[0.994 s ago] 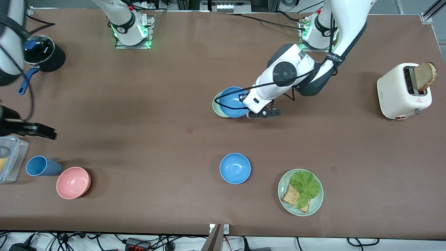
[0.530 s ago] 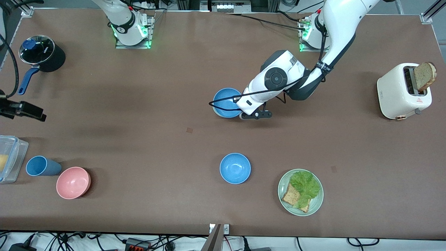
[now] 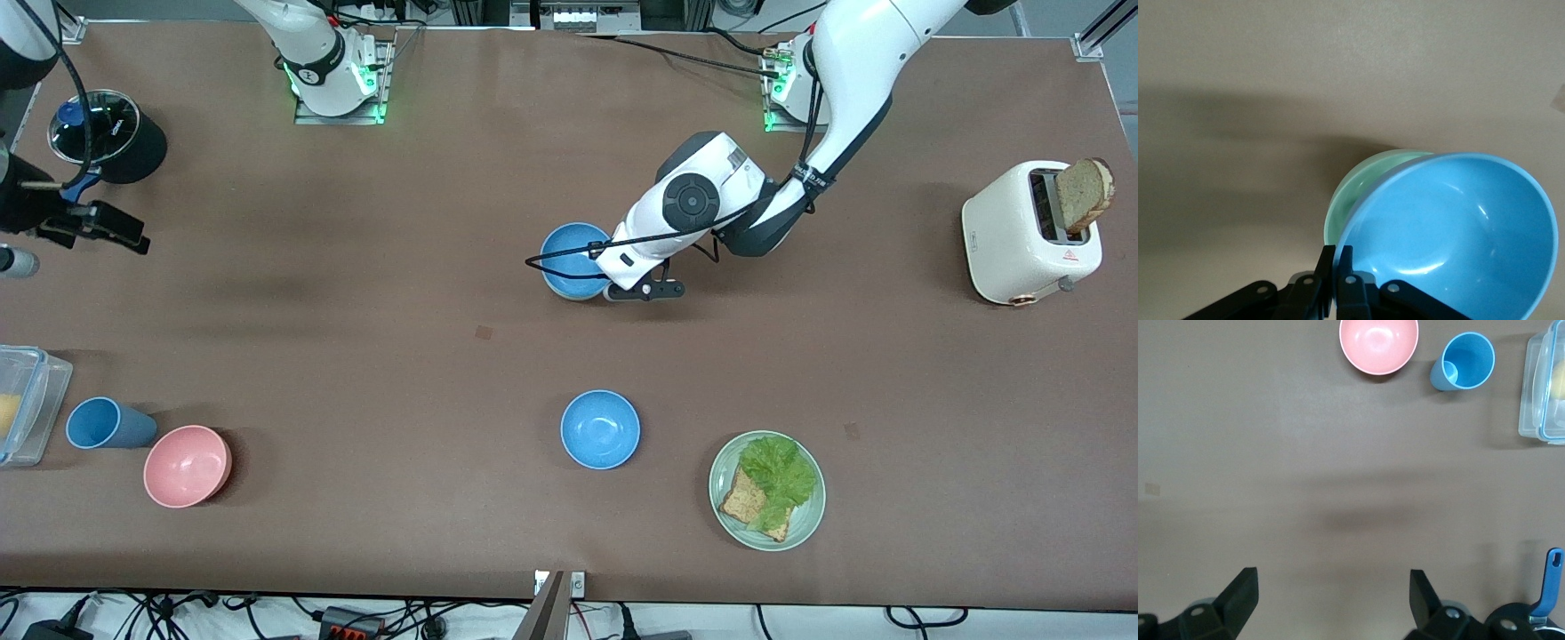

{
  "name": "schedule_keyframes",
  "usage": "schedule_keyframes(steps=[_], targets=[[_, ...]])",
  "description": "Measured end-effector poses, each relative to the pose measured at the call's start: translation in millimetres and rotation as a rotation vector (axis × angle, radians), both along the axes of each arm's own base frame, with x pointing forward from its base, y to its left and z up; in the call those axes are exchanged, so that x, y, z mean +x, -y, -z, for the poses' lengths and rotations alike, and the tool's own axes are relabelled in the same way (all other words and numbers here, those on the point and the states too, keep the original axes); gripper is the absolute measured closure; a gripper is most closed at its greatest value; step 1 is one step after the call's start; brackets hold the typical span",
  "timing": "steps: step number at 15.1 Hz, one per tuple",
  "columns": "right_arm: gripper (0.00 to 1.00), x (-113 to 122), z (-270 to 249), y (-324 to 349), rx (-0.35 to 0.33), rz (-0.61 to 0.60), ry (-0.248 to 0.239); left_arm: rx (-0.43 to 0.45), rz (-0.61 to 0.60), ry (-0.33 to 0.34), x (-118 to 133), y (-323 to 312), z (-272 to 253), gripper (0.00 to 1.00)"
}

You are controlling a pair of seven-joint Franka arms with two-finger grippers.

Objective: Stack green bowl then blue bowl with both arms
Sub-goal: 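Open the left gripper to release the blue bowl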

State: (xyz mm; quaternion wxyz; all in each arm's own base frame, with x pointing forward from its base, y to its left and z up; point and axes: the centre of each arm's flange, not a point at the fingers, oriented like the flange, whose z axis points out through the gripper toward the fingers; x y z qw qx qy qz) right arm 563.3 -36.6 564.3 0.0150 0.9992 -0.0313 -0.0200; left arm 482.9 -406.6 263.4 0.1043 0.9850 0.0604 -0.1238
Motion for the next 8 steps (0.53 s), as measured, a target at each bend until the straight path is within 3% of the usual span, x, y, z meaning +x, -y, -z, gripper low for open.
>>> schedule_keyframes(steps=[2, 8], targets=[[0.0, -3.6, -1.6, -0.5, 0.001, -0.011, 0.001, 0.003, -0.005, -0.004, -0.1, -0.2, 3.1, 0.92], [0.0, -2.7, -2.2, -0.5, 0.0, -0.021, 0.01, 0.045, -0.043, -0.033, 29.5, -24.6, -11.7, 0.41]])
